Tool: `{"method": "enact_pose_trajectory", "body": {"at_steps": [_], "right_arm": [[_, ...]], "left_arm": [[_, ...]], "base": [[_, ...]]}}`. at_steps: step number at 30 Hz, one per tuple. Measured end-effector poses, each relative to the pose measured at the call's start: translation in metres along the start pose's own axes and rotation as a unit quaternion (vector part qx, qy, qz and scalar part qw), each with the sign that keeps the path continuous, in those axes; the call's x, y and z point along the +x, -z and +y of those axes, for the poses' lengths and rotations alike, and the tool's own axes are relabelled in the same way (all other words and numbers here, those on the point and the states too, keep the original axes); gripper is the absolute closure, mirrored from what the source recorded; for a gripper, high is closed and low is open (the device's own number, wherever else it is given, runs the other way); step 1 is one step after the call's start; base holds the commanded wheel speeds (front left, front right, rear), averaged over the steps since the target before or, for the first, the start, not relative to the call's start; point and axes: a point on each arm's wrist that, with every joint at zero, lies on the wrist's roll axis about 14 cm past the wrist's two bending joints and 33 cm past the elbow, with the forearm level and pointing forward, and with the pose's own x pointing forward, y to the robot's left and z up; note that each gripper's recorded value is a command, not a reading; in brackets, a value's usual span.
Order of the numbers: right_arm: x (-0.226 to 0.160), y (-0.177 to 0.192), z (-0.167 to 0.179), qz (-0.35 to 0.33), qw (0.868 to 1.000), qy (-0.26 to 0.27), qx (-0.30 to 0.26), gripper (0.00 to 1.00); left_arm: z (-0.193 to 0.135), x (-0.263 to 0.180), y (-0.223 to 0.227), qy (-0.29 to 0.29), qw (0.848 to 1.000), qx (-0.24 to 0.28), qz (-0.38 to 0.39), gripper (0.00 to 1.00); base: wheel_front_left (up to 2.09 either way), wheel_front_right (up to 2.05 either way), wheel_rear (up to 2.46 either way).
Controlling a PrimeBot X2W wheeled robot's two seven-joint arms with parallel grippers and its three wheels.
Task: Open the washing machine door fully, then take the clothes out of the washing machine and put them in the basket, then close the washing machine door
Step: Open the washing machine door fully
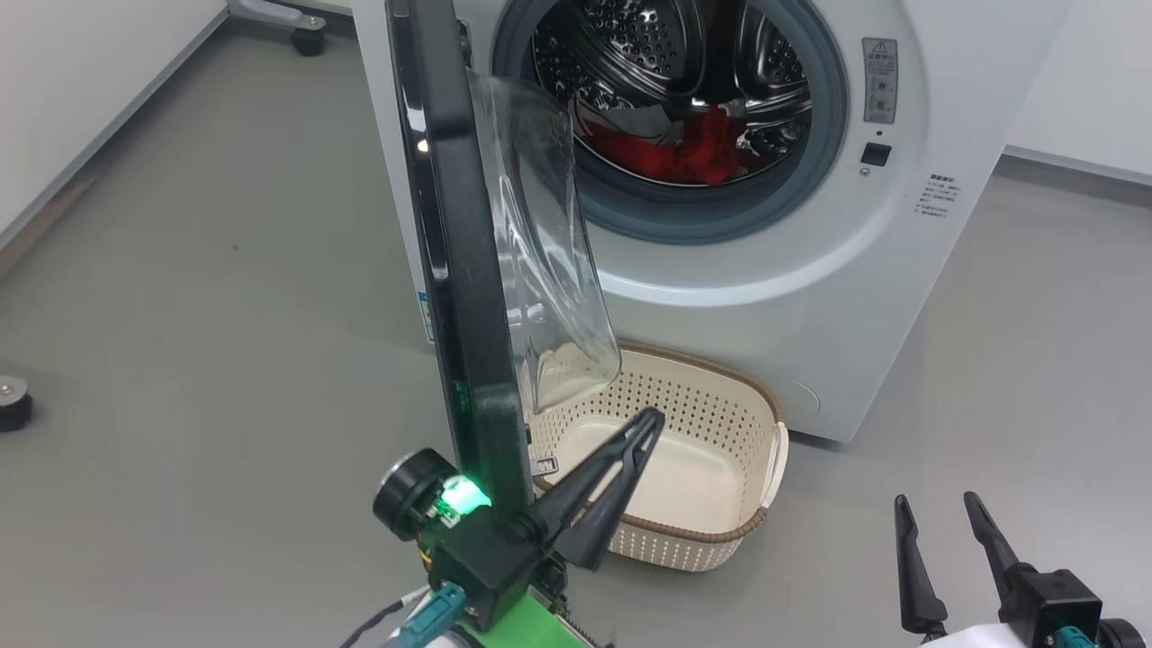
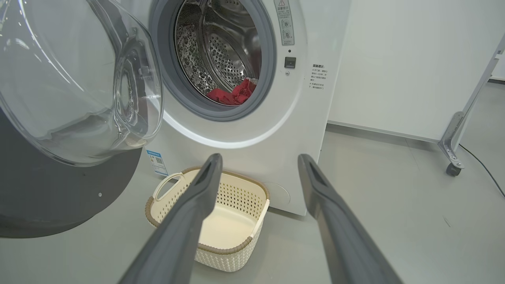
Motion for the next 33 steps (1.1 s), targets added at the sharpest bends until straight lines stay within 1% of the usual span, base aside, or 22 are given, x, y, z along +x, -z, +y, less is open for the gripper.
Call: {"method": "enact_pose_trajectory", "body": {"at_steps": [6,9,12,13,19,33], "right_arm": [[-0.001,0.002,-0.001,0.003,1.000,0.002,0.001,0.00],[-0.002,0.003,-0.003,0.004,1.000,0.005,0.002,0.00],[-0.002,0.004,-0.005,0.005,1.000,0.009,0.003,0.00],[-0.002,0.005,-0.006,0.006,1.000,0.011,0.004,0.00],[-0.003,0.006,-0.009,0.007,1.000,0.016,0.006,0.00],[-0.003,0.009,-0.015,0.012,1.000,0.023,0.008,0.00]], "left_arm": [[-0.011,-0.017,0.057,0.004,0.993,-0.029,0.111,1.00],[-0.008,-0.027,0.081,-0.008,0.987,-0.034,0.157,1.00],[-0.001,-0.034,0.095,-0.024,0.982,-0.035,0.185,1.00],[0.007,-0.037,0.102,-0.039,0.979,-0.033,0.197,1.00],[0.026,-0.041,0.110,-0.076,0.974,-0.027,0.212,1.00],[0.051,-0.044,0.116,-0.119,0.968,-0.014,0.220,1.00]], "base": [[0.00,0.00,0.00],[0.00,0.00,0.00],[0.00,0.00,0.00],[0.00,0.00,0.00],[0.00,0.00,0.00],[0.00,0.00,0.00]]}}
